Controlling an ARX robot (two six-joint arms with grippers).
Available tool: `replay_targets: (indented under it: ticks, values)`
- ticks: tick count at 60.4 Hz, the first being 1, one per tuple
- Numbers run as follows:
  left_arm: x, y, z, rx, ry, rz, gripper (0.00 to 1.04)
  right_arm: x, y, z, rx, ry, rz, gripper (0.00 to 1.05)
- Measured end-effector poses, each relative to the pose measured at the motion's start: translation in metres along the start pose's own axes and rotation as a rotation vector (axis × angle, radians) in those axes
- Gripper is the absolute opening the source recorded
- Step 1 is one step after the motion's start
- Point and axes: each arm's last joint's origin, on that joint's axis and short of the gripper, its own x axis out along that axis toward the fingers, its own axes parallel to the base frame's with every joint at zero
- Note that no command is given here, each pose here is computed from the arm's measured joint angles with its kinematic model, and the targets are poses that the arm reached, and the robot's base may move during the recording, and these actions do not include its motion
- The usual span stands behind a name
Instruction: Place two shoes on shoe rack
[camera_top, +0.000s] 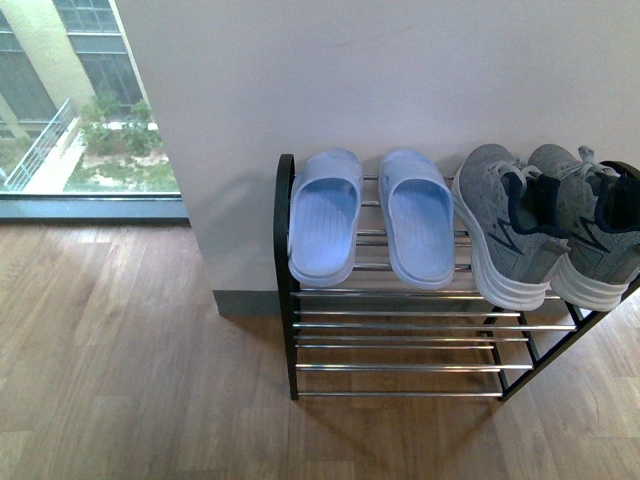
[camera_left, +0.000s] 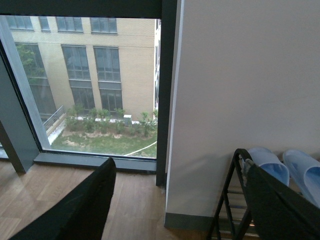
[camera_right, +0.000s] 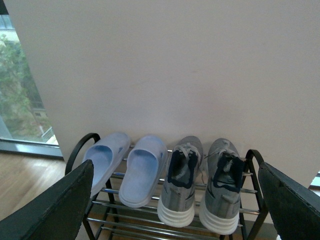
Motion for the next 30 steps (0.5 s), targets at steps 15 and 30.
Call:
replay_targets:
  ticks: [15, 30]
  values:
    - [0.0, -0.0001, 0.0, 0.003, 0.0, -0.005, 0.95, 0.0, -0.0002, -0.0001, 0.0, 0.001, -0.006, 0.95]
    - [0.0, 0.0, 0.0, 0.003, 0.0, -0.002, 0.95, 0.0, -0.0001, -0.0001, 0.0, 0.001, -0.004, 0.95]
